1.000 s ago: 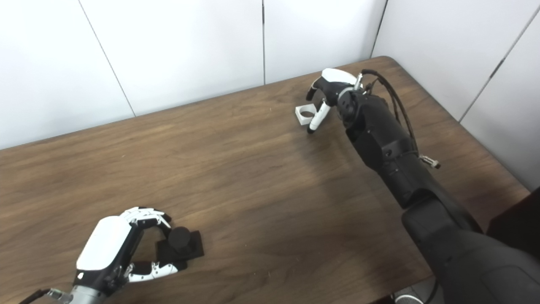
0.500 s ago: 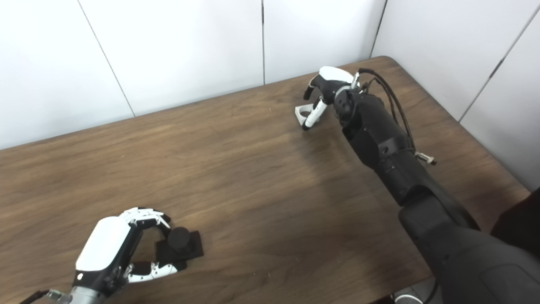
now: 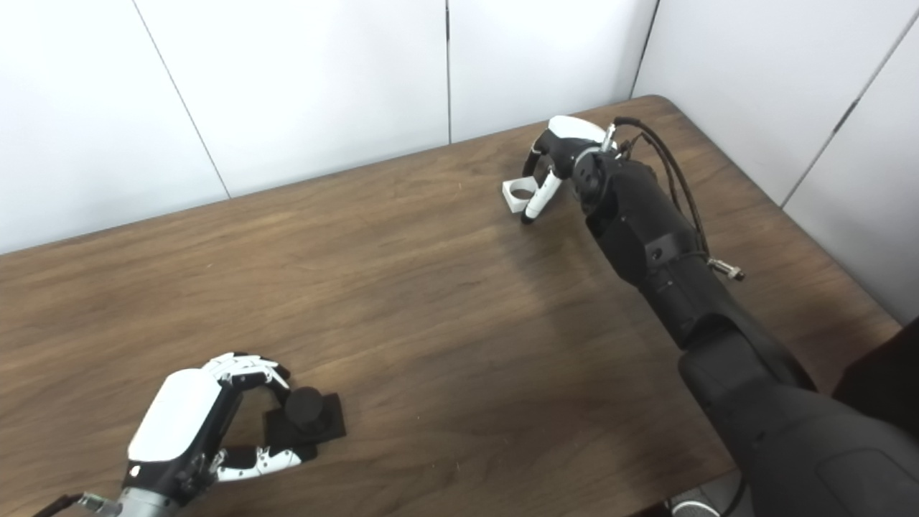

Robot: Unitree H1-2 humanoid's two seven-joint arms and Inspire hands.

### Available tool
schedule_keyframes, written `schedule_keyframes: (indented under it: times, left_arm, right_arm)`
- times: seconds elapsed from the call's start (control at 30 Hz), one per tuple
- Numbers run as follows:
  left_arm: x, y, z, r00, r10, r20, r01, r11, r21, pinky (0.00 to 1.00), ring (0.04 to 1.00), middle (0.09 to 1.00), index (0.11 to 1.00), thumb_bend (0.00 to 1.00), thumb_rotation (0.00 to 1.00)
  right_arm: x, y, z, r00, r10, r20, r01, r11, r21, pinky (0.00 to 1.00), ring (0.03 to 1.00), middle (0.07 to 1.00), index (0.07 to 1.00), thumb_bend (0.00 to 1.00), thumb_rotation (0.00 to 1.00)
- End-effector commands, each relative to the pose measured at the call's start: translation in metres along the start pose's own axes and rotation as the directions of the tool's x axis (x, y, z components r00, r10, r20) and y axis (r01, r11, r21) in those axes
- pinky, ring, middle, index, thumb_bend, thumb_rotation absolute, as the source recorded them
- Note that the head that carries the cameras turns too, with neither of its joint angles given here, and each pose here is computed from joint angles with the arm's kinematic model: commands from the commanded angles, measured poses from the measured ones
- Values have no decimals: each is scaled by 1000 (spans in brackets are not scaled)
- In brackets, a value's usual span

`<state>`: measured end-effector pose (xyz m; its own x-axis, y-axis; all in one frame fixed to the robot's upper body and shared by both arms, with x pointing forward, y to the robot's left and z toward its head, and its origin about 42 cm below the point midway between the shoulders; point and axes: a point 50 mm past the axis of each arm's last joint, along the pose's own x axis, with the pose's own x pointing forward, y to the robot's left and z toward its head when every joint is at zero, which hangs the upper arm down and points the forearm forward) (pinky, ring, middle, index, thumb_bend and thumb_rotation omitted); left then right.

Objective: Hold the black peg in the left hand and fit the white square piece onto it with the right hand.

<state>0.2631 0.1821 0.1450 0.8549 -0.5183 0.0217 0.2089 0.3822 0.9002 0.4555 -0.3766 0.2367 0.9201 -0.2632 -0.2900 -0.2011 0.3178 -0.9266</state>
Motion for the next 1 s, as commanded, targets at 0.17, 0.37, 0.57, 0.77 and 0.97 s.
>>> schedule_keyframes:
  times: [0.17,0.37,0.57,0.77,0.97]
  left_arm:
    - [-5,2,-4,1000,-15,-19,15,1000,7,854,761,705,482,523,50]
    - [-5,3,-3,999,-20,-25,20,1000,8,856,762,706,483,523,50]
    - [-6,2,-4,1000,-20,-21,20,1000,8,855,761,705,482,523,50]
    - [-6,3,-3,999,-21,-28,21,1000,7,860,764,705,483,523,50]
    - [-5,3,-3,999,-24,-30,24,1000,8,863,767,707,482,523,50]
  right_arm:
    - [2,-27,9,997,-74,19,74,997,1,972,964,870,602,834,135]
    - [2,-26,10,997,-71,19,71,997,0,967,968,872,589,826,129]
    - [2,-22,13,998,-64,25,64,998,-2,956,962,866,495,532,141]
    - [4,-22,14,998,-62,32,62,998,-11,943,945,841,491,525,141]
    - [1,-20,9,997,-74,27,74,997,-7,891,903,804,484,524,131]
